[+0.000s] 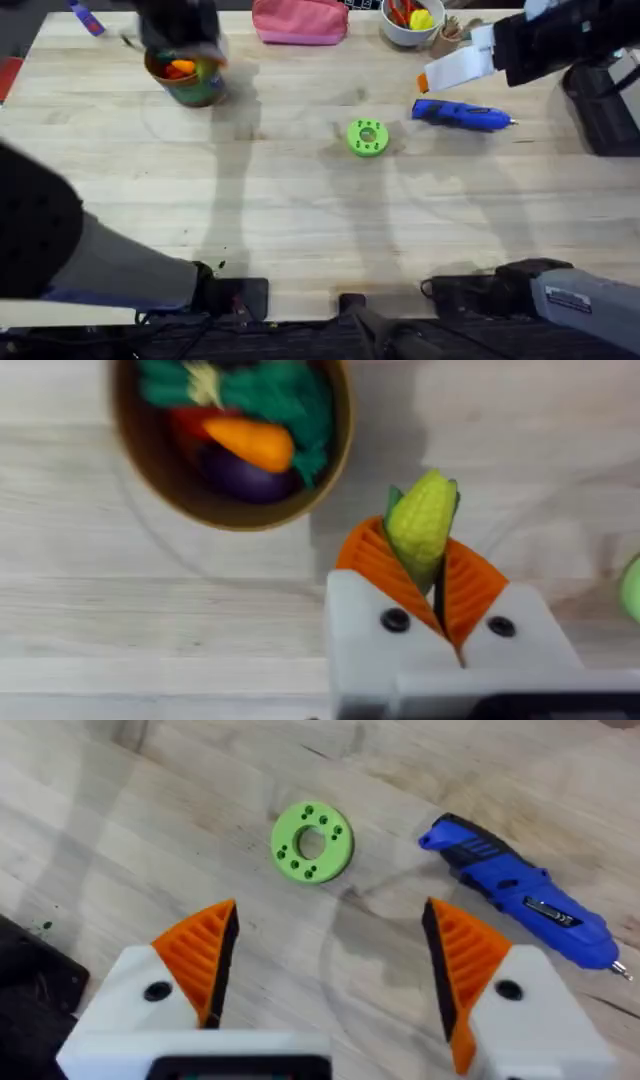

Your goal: Pick up the gripper from the table and insert it into the empty holder that is missing its gripper. Then pick up a screw, insert it into the mounting hole, and use the screwdriver to tighten it. Finally, clean up the table by picking up the vegetable and placing it into the bucket.

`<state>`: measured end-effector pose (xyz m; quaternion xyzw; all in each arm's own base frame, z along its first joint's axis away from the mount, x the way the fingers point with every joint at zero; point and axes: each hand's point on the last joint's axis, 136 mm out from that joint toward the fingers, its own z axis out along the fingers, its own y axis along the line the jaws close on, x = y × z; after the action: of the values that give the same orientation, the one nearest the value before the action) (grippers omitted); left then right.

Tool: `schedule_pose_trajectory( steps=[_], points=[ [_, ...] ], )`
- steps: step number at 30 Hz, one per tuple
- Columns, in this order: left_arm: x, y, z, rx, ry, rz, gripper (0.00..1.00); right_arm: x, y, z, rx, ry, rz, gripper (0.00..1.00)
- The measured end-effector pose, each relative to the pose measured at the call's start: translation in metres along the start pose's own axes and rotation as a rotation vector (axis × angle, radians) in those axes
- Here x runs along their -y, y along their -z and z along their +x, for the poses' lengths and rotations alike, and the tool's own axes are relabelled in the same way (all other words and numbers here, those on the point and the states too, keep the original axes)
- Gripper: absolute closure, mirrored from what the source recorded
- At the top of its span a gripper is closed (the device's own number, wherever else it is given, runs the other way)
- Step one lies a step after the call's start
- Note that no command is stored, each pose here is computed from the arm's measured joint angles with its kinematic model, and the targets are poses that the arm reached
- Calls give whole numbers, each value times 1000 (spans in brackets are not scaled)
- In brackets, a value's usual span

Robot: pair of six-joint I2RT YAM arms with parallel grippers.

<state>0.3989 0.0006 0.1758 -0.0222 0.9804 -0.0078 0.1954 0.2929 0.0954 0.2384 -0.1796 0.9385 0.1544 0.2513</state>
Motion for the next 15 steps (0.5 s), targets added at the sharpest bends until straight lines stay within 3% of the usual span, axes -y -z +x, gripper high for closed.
schedule_pose_trajectory(
  steps=[4,6,10,15],
  points=[
    [-10,53,-35,144,8,-17,964,0,0,0,0,0,0,8],
    [-19,67,-45,189,14,-32,964,0,0,0,0,0,0,8],
    [-42,67,-50,203,38,-69,964,0,0,0,0,0,0,7],
    [-69,46,-53,172,76,-100,964,0,0,0,0,0,0,7]
  ],
)
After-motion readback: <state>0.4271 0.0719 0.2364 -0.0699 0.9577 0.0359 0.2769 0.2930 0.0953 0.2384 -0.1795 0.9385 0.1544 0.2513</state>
